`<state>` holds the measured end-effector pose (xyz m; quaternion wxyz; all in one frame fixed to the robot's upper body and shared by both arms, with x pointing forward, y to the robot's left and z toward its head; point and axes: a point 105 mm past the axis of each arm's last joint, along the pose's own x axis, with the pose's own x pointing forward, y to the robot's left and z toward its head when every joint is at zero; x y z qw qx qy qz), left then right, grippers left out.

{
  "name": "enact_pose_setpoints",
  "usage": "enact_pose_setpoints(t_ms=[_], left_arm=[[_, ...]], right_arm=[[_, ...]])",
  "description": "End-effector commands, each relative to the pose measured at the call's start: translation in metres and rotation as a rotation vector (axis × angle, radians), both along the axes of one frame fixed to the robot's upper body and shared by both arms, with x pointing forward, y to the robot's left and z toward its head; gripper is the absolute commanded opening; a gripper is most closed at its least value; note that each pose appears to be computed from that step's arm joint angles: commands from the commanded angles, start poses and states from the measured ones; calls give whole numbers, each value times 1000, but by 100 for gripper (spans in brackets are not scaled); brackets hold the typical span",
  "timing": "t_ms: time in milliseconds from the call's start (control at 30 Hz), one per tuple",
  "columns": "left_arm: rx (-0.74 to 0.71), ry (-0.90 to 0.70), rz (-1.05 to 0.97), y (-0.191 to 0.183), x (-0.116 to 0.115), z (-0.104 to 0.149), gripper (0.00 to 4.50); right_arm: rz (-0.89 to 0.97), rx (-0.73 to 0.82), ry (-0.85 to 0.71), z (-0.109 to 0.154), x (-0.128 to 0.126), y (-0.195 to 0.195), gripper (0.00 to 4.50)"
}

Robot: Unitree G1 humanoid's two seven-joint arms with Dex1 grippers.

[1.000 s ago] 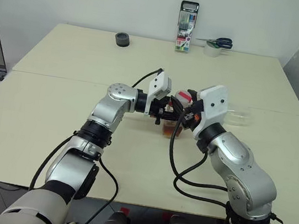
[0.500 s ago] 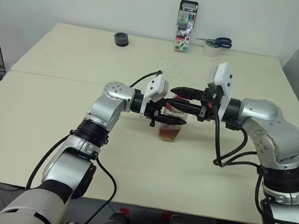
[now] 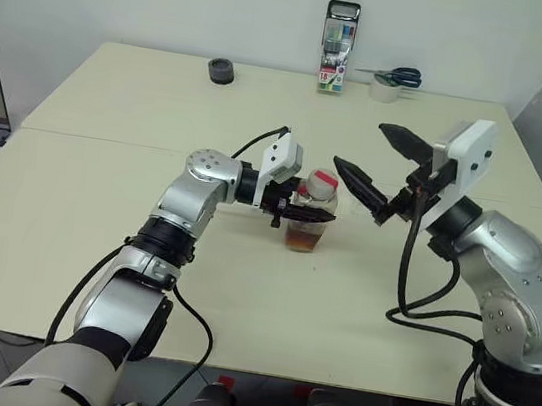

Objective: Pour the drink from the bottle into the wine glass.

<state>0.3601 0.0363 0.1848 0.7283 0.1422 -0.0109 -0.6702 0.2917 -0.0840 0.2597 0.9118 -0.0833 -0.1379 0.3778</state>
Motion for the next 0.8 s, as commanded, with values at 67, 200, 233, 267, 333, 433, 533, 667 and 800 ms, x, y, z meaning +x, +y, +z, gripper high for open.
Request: enact_pose_setpoints(t_ms=[67,200,233,267,333,433,533,667,800], left_arm=[[-47,-60,7,-3,2,19,178],[-47,-64,1,-6,2,20,178],[-46,-64,0,-6,2,20,178],[-46,-64,-1,-6,2,20,178],[-45,-65,-3,-7,2,20,178],[-44,-66,-4,-7,2,20,178],[-44,-67,-2,-7,3,20,178],[-45,-68,0,-7,3,19,178],[-44,-69,-1,-7,4,18,178]], right_arm=[[-104,28,52,-16,-4,12,450],[-198,92,53,-18,4,20,450],[-215,101,47,-17,6,20,450],[-232,114,40,-15,8,20,450],[-252,122,37,-14,11,21,450],[-246,116,51,-16,12,25,450],[-222,113,61,-18,9,31,450],[-214,101,77,-22,9,36,450],[-211,93,91,-25,10,37,450]])
